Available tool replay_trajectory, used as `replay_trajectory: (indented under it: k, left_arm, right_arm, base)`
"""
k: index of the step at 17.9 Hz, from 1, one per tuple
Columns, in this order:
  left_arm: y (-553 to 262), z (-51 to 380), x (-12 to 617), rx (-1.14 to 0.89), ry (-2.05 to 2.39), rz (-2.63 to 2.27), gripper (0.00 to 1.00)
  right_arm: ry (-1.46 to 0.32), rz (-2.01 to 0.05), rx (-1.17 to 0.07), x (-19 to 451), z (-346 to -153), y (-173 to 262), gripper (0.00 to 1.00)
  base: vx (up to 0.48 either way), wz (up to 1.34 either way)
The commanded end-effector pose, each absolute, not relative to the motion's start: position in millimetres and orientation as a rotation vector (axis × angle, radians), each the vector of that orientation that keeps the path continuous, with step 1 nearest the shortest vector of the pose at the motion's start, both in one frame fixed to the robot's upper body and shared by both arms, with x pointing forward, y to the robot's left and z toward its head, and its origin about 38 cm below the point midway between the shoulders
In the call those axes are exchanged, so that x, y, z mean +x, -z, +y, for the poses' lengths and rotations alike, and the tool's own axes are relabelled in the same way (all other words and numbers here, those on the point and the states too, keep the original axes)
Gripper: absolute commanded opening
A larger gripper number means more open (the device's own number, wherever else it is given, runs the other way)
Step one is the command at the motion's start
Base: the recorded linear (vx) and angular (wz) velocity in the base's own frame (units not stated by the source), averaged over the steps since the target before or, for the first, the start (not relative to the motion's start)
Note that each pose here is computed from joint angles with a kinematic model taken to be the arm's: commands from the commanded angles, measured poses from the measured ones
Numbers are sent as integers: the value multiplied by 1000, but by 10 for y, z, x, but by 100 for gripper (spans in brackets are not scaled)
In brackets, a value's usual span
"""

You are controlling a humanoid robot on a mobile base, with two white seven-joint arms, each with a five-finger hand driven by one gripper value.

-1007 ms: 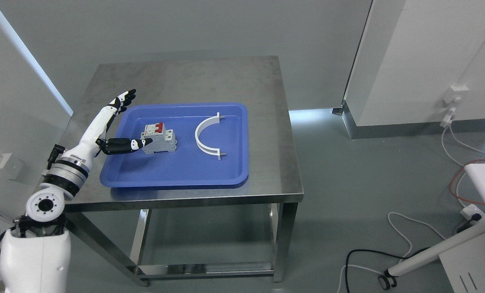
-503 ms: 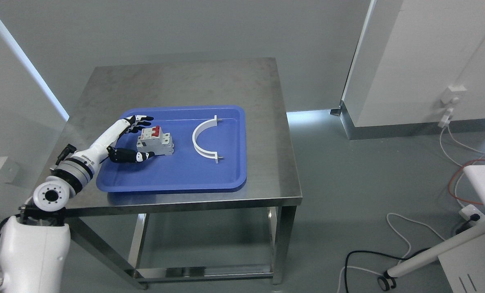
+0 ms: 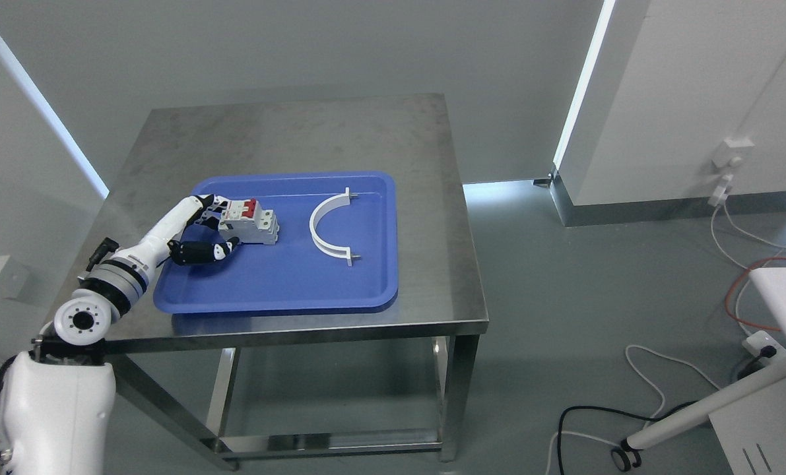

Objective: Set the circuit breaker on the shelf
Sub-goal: 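Close the left hand around the circuit breaker, then lift the circuit breaker up out of the tray with the left hand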

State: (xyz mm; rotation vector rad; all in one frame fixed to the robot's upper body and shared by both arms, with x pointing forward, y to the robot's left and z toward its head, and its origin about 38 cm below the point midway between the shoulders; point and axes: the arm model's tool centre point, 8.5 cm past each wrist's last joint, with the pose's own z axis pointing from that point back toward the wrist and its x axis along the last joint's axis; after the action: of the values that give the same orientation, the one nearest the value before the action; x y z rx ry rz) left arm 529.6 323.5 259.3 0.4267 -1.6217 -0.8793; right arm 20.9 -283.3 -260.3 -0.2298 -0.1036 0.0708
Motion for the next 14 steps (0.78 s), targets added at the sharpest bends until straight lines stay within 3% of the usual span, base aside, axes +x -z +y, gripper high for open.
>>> replay_trajectory:
  k: [1,7,14]
  left_arm:
    - [-2952,3145,5326,241,498,-1904,22]
    - [-3157,3556,4966,453,-82,-2286,24]
    - [-3230,3618,4599,483,-116,-2321,23]
  right_arm:
    - [-94,-74,-247,182,-2933,2594,100]
    - [-94,-74,-247,182,-2933,2594,100]
    - [-92,-74,-247,182,-2932,2594,100]
  base:
    - [3,31]
    - [-25,-6]
    - [-180,-68]
